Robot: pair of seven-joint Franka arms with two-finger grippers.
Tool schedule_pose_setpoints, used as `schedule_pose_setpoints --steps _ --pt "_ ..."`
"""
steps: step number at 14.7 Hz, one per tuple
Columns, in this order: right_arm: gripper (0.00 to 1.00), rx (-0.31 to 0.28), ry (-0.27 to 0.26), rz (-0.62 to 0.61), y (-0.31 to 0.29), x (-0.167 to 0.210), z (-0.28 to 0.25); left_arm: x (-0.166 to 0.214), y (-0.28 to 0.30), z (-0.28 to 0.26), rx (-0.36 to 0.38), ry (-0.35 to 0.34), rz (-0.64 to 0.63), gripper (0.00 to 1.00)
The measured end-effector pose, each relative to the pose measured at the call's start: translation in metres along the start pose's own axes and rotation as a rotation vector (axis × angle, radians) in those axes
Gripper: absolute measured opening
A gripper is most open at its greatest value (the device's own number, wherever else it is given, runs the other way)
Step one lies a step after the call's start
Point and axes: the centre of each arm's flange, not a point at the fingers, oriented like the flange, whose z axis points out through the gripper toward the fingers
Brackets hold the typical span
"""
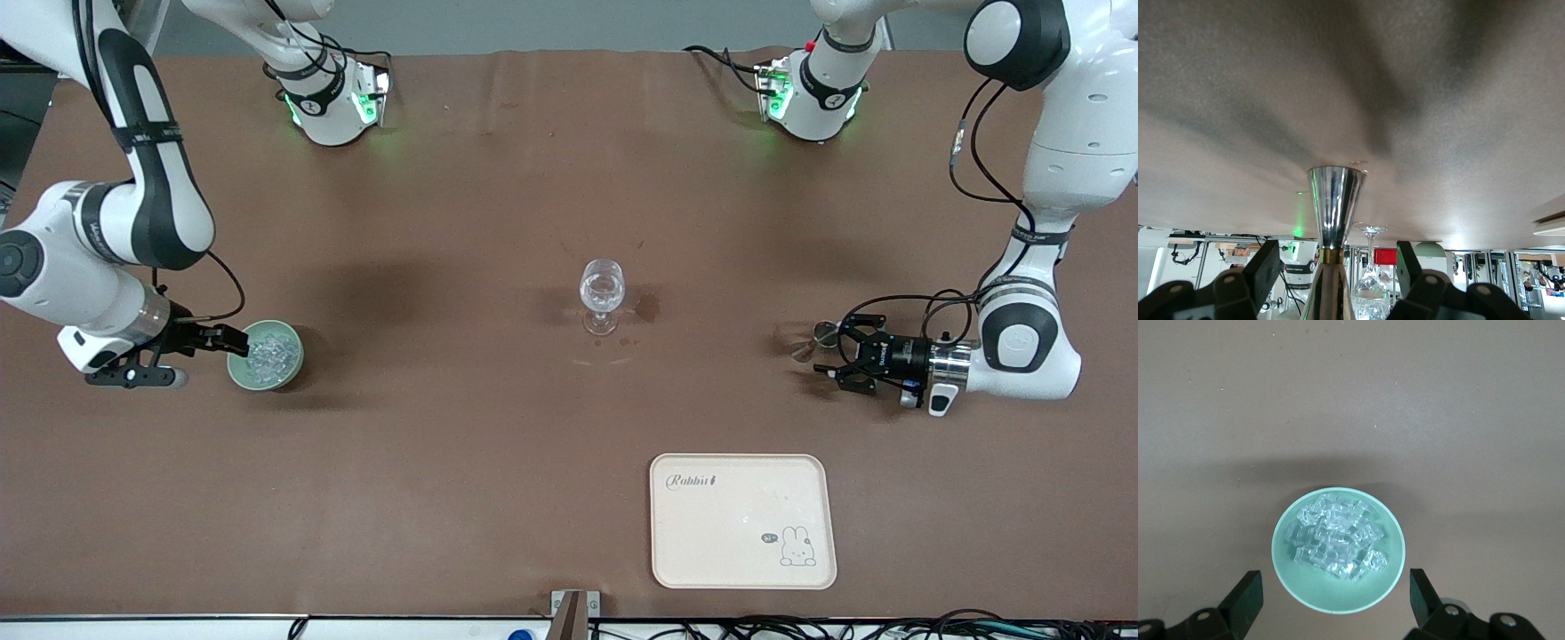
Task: Pour wine and add ice with both arms
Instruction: 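Lift the jigger with the left gripper while the right gripper lowers over the ice, then carry the jigger toward the glass while the right gripper grasps an ice cube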
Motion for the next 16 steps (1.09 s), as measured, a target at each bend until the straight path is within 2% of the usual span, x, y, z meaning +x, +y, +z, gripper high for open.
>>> schedule_pose_setpoints --steps 4,9,11,12,14,16 --pt "0.97 -0.005 0.011 0.001 0.001 -0.007 0.036 -0.001 0.000 0.003 0.003 -0.004 0.001 0.65" --pt "0.97 -0.006 -0.010 0.002 0.000 -0.015 0.063 0.000 -0.002 0.008 0.011 -0.013 -0.004 0.60" --pt "0.97 -0.006 -0.013 0.001 0.000 -0.015 0.068 0.000 -0.003 0.009 0.011 -0.013 0.002 0.46" --pt "0.97 -0.006 -0.013 0.000 0.000 -0.015 0.070 0.000 -0.003 0.009 0.011 -0.013 0.008 0.46" --pt "0.97 -0.006 -0.013 0.000 0.000 -0.015 0.074 0.000 -0.003 0.009 0.012 -0.014 0.014 0.33" --pt "0.97 -0.006 -0.018 0.000 -0.001 -0.016 0.079 0.000 -0.003 0.009 0.012 -0.015 0.014 0.27"
